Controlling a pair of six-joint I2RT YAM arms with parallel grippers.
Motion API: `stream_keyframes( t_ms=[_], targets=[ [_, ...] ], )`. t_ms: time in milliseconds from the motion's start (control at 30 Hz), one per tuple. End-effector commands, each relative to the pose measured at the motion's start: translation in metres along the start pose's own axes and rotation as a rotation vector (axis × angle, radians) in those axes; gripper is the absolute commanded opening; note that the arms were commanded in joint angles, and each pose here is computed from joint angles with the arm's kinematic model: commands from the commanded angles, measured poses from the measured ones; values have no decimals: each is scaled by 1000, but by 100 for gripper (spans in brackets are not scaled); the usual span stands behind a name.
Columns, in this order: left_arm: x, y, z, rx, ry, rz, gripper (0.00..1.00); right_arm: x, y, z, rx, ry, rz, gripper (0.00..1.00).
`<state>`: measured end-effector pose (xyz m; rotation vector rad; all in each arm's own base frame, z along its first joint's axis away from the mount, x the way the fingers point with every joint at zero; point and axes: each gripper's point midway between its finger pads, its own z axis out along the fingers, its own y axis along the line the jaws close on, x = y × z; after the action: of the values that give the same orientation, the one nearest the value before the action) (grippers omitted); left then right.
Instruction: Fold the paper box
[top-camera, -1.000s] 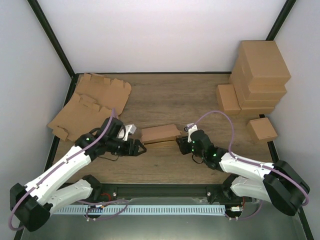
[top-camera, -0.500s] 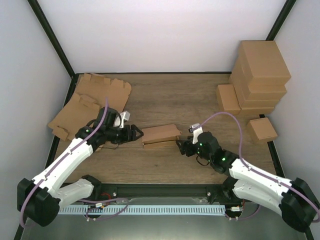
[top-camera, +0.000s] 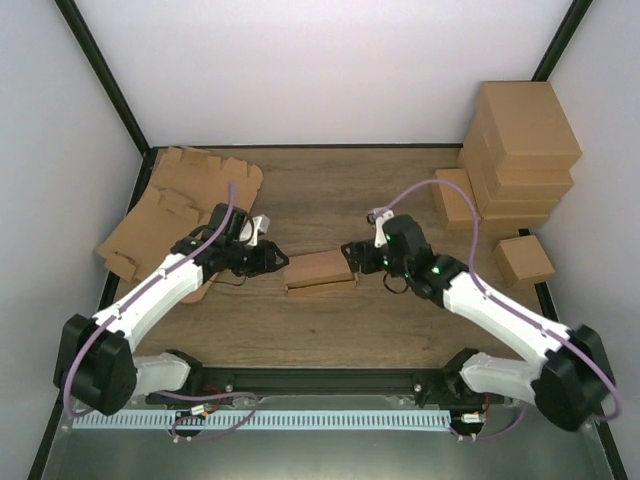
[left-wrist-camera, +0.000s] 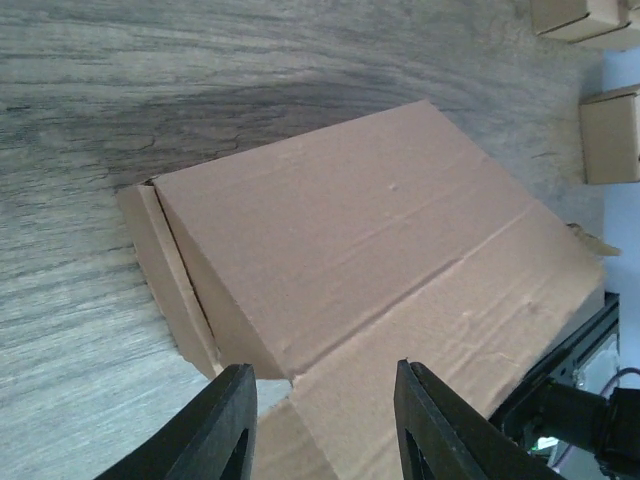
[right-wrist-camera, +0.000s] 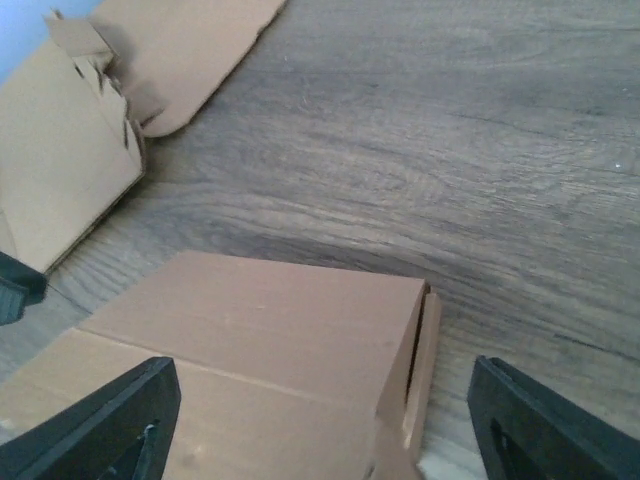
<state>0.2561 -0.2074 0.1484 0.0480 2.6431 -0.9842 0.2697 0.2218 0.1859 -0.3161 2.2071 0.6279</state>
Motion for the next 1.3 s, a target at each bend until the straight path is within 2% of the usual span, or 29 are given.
stream_keyframes(
  t_ms=[0, 167, 200, 267, 433, 800, 1000, 1267],
  targets=[
    [-8, -3, 8, 27, 1, 36, 39, 10, -3, 22, -49, 159, 63, 77],
    [2, 3, 22, 50, 45, 15, 38, 23, -10, 39, -94, 231, 140, 63],
    [4, 4, 24, 58, 51, 14, 37, 26, -10, 41, -100, 236, 147, 57],
    [8, 5, 28, 67, 68, 10, 33, 32, -8, 43, -117, 254, 163, 51],
    [18, 12, 36, 73, 104, -7, 32, 47, 0, 45, -184, 290, 227, 42],
    [33, 23, 48, 91, 133, -51, 31, 61, -1, 51, -193, 317, 273, 41],
    [38, 39, 49, 12, 140, -36, 31, 70, -14, 54, -131, 332, 253, 35],
    [44, 53, 51, -52, 160, -28, 31, 90, -28, 57, -71, 375, 212, 35]
  ],
)
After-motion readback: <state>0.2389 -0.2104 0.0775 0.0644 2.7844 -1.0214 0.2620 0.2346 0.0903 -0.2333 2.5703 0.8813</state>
